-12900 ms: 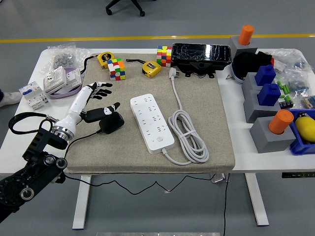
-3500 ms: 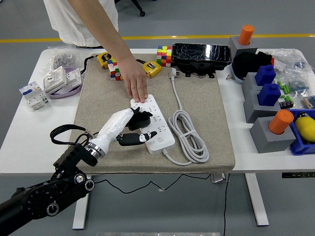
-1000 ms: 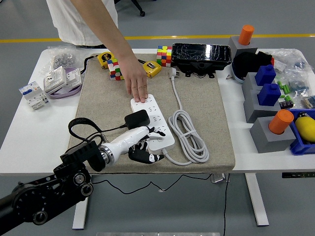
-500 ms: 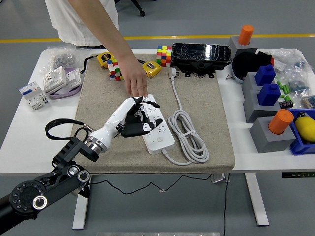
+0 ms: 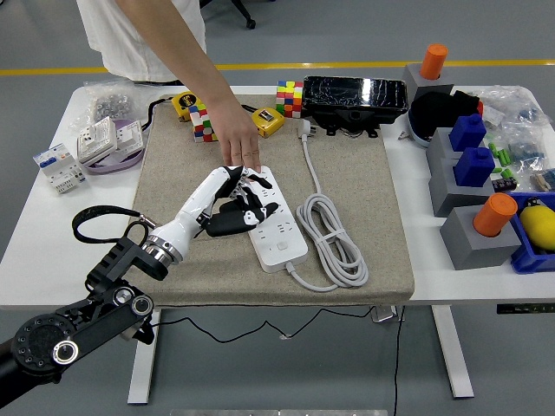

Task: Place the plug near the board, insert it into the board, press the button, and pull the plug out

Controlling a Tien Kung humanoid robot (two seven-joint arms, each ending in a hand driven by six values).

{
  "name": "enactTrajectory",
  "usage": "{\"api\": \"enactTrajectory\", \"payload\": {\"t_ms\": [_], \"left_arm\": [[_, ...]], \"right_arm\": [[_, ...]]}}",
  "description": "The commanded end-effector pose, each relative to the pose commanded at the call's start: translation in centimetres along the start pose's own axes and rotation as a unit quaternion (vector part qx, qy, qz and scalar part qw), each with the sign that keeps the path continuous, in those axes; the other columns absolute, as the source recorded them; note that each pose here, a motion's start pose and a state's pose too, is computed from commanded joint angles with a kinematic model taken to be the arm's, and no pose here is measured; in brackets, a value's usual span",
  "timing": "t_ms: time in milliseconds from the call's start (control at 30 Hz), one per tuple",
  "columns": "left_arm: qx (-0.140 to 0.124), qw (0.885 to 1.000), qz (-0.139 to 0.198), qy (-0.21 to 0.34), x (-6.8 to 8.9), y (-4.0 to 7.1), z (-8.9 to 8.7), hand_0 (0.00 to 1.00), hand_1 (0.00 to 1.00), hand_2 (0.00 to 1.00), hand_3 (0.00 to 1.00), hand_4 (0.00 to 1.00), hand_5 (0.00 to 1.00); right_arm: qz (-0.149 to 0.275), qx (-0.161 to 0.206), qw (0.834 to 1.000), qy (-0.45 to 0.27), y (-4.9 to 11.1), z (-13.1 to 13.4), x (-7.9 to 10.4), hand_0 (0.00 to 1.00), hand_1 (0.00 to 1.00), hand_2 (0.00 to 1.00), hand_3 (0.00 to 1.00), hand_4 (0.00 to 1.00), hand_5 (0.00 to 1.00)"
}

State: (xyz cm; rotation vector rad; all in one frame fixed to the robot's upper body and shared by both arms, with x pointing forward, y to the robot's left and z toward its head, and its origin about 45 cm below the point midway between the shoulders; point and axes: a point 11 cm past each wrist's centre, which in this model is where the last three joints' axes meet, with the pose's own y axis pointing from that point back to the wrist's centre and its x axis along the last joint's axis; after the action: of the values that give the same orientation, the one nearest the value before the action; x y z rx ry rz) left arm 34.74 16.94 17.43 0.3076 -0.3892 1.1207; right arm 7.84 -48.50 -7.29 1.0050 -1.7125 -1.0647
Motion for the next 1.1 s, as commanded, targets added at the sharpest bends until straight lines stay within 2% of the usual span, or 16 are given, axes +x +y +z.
{"api": "enactTrajectory", "payload": {"t_ms": [33, 67, 233, 267, 433, 467, 600, 633, 667, 767, 833, 867, 1100], "left_arm": [[0.003, 1.000, 0.001, -0.003, 0.0, 0.0, -0.1, 0.278, 0.281, 0.414, 0.538, 0.775, 0.262], [0.005, 1.000, 0.001, -0.007, 0.1, -0.1, -0.2, 0.344, 0.360, 0.473, 0.563, 0.764, 0.246], [0.003, 1.000, -0.004, -0.015, 0.3, -0.3, 0.2, 0.344, 0.360, 0.473, 0.563, 0.764, 0.246], [0.004, 1.000, -0.008, -0.020, 0.3, -0.3, 0.3, 0.200, 0.154, 0.281, 0.585, 0.762, 0.239], [0.027, 0.996, -0.055, -0.071, -0.8, -0.1, 0.1, 0.200, 0.154, 0.281, 0.585, 0.762, 0.239], [0.032, 0.994, -0.062, -0.079, -0.9, 0.0, 0.1, 0.099, 0.048, 0.128, 0.654, 0.782, 0.221], [0.073, 0.984, -0.122, -0.110, -2.2, 0.5, -0.4, 0.099, 0.048, 0.128, 0.654, 0.782, 0.221], [0.079, 0.982, -0.130, -0.115, -2.4, 0.6, -0.4, 0.099, 0.048, 0.128, 0.654, 0.782, 0.221], [0.089, 0.978, -0.141, -0.122, -2.6, 0.7, -0.6, 0.082, 0.053, 0.128, 0.721, 0.781, 0.225], [0.111, 0.970, -0.163, -0.140, -2.8, 0.9, -1.1, 0.082, 0.053, 0.128, 0.721, 0.781, 0.225], [0.114, 0.968, -0.170, -0.143, -3.0, 0.9, -1.2, 0.082, 0.053, 0.128, 0.721, 0.781, 0.225], [0.114, 0.967, -0.174, -0.146, -3.1, 0.9, -1.3, 0.082, 0.053, 0.128, 0.689, 0.765, 0.232], [0.123, 0.962, -0.188, -0.152, -3.8, 0.8, -1.8, 0.082, 0.053, 0.128, 0.704, 0.764, 0.232]], "right_arm": [[0.000, 0.000, 1.000, 0.001, 0.0, -0.1, 0.0, 0.576, 0.634, 0.620, 0.554, 0.897, 0.426], [0.000, 0.001, 1.000, 0.002, 0.0, -0.1, 0.0, 0.576, 0.634, 0.620, 0.554, 0.897, 0.426], [0.000, 0.003, 1.000, 0.005, 0.0, -0.4, 0.1, 0.576, 0.634, 0.620, 0.554, 0.897, 0.426], [0.000, 0.003, 1.000, 0.005, 0.0, -0.4, 0.1, 0.574, 0.635, 0.621, 0.553, 0.897, 0.425], [0.002, 0.006, 1.000, 0.010, 0.1, -0.8, 0.3, 0.574, 0.635, 0.621, 0.553, 0.897, 0.425], [0.002, 0.007, 1.000, 0.010, 0.1, -0.9, 0.3, 0.576, 0.634, 0.621, 0.553, 0.897, 0.426], [0.003, 0.008, 1.000, 0.015, 0.1, -1.1, 0.5, 0.576, 0.634, 0.621, 0.553, 0.897, 0.426], [0.003, 0.008, 1.000, 0.016, 0.1, -1.1, 0.5, 0.576, 0.634, 0.621, 0.553, 0.897, 0.426], [0.003, 0.007, 1.000, 0.017, 0.1, -1.1, 0.5, 0.576, 0.634, 0.620, 0.553, 0.897, 0.426], [0.002, 0.009, 1.000, 0.021, 0.1, -1.3, 0.4, 0.576, 0.634, 0.620, 0.553, 0.897, 0.426], [0.002, 0.011, 1.000, 0.022, 0.2, -1.5, 0.4, 0.576, 0.634, 0.620, 0.553, 0.897, 0.426], [0.001, 0.012, 1.000, 0.023, 0.2, -1.5, 0.4, 0.576, 0.634, 0.621, 0.553, 0.897, 0.426], [0.002, 0.013, 1.000, 0.028, 0.2, -1.7, 0.5, 0.577, 0.634, 0.621, 0.553, 0.896, 0.426]]}}
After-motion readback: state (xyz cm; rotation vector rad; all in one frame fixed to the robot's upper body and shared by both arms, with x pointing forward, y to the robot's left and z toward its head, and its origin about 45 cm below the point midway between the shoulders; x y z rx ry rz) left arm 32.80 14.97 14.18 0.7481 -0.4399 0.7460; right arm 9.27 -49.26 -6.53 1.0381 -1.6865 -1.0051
